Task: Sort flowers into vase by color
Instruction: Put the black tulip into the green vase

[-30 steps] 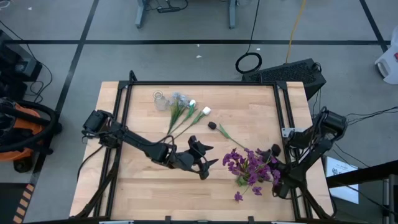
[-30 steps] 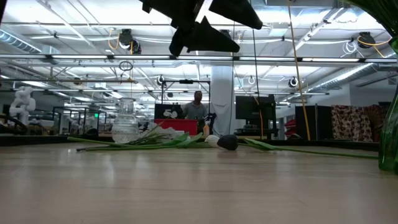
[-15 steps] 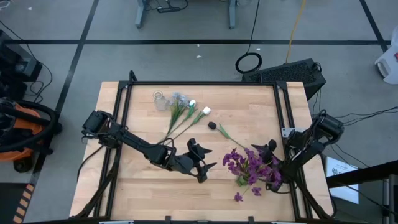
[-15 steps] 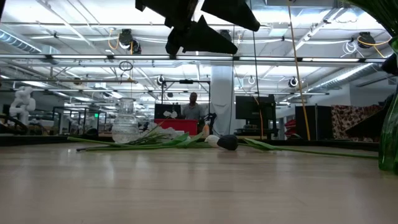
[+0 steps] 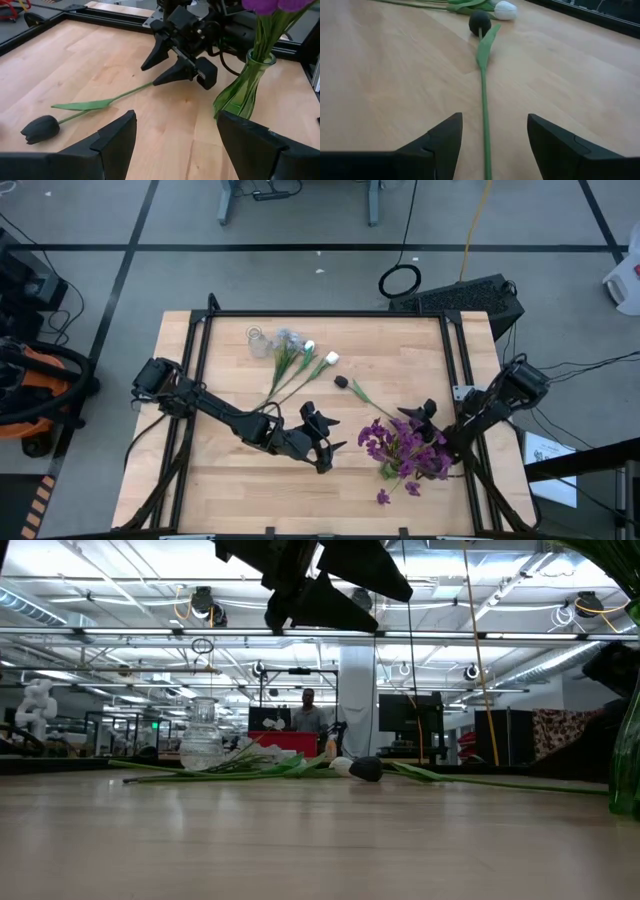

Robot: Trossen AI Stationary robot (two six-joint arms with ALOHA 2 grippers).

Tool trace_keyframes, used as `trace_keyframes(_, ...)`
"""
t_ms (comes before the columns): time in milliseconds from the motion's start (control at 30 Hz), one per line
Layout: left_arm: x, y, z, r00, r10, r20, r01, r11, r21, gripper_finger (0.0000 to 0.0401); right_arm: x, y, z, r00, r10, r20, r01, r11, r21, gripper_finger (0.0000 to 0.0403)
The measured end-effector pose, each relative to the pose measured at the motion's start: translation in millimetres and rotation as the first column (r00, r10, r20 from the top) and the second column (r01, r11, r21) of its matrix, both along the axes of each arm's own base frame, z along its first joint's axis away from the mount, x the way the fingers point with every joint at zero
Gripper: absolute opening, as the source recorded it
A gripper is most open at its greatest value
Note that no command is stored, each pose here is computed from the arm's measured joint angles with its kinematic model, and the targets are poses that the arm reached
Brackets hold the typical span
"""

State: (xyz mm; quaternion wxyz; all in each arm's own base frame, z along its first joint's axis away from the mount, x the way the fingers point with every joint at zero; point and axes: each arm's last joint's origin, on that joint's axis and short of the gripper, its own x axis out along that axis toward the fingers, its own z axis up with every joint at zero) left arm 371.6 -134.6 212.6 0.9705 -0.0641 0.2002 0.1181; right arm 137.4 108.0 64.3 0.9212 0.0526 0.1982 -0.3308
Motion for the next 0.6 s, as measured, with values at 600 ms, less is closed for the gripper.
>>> trace_keyframes(600, 0, 0, 0, 1.000, 0.001, 0.002, -0.001, 1.000, -0.001, 0.0281, 29, -28, -3, 0.997, 0.031, -0.074, -0.029, 0.999, 0.027, 0.0215)
